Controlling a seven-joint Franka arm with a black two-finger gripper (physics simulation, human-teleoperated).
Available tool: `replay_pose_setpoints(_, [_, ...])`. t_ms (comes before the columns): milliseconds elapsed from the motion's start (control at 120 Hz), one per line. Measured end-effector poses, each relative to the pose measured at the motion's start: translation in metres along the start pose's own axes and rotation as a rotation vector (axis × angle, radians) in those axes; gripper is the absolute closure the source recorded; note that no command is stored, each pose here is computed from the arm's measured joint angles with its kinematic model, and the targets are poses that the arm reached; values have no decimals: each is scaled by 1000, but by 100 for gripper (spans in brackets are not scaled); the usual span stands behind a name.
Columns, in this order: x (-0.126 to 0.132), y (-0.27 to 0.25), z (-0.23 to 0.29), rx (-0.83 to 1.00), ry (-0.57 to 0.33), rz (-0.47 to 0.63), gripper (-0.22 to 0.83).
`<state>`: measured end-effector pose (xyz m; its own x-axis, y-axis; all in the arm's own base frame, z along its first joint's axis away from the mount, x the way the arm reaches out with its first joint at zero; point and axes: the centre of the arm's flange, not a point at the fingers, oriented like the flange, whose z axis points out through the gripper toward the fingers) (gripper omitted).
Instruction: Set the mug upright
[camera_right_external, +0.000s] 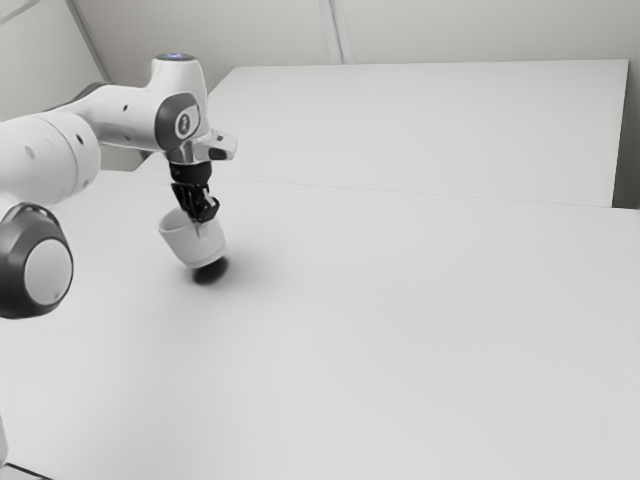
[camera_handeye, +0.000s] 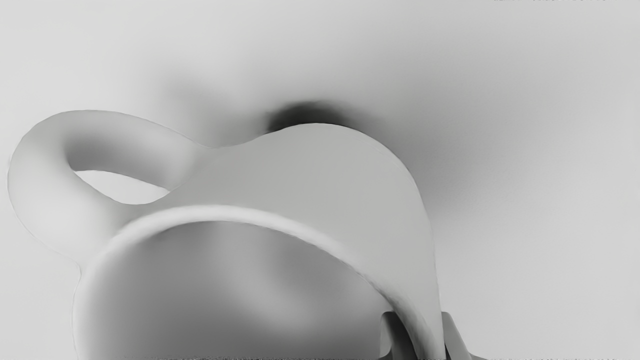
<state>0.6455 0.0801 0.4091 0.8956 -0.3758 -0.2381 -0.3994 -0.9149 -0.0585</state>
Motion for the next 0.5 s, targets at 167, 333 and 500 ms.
replay_pose_setpoints(167, [-5,38,9,2,-8,-29,79])
replay_pose_setpoints(333, [2,60,17,9,-7,-60,79])
replay_pose_setpoints(500, [10,65,48,6,-30,-103,79])
